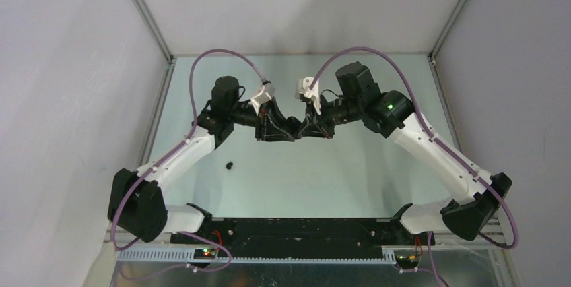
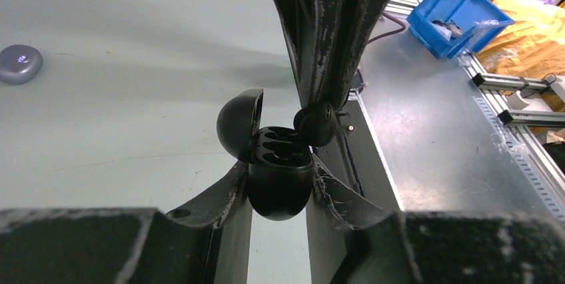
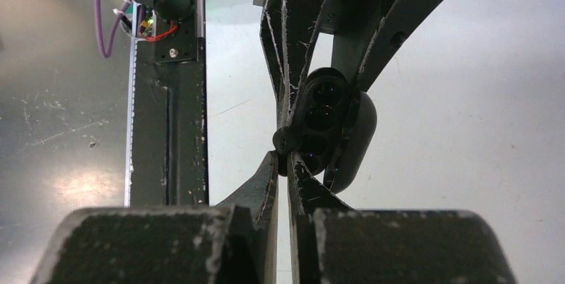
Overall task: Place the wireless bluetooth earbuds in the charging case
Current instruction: Place the earbud in the charging case.
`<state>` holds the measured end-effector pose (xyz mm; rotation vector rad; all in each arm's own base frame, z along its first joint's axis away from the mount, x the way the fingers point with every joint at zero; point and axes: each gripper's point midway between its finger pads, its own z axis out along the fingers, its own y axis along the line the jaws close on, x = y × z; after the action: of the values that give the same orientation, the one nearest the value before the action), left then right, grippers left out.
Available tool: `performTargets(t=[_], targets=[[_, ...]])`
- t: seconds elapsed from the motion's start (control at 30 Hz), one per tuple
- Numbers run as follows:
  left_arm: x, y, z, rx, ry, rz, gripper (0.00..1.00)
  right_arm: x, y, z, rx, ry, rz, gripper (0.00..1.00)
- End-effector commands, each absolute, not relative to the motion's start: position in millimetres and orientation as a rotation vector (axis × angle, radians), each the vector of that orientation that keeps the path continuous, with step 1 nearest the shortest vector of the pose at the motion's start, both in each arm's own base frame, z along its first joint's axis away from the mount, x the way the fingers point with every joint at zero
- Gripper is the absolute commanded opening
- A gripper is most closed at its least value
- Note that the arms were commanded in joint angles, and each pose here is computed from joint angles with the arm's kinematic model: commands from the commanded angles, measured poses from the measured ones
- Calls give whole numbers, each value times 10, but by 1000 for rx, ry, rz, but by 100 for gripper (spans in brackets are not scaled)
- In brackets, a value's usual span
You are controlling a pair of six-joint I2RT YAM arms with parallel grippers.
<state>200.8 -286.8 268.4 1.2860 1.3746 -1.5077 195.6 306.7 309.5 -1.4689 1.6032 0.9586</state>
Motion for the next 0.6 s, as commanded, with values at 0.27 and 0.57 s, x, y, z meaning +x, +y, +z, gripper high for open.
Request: performTargets(t=[0.27, 0.57], targets=[[1977, -2840, 2817, 1317, 1309, -1489, 0, 2057, 3065, 3104, -1476, 1570, 818, 5], [1990, -2839, 2783, 1326, 1307, -1471, 0, 2028, 3035, 3169, -1469, 1554, 816, 5]])
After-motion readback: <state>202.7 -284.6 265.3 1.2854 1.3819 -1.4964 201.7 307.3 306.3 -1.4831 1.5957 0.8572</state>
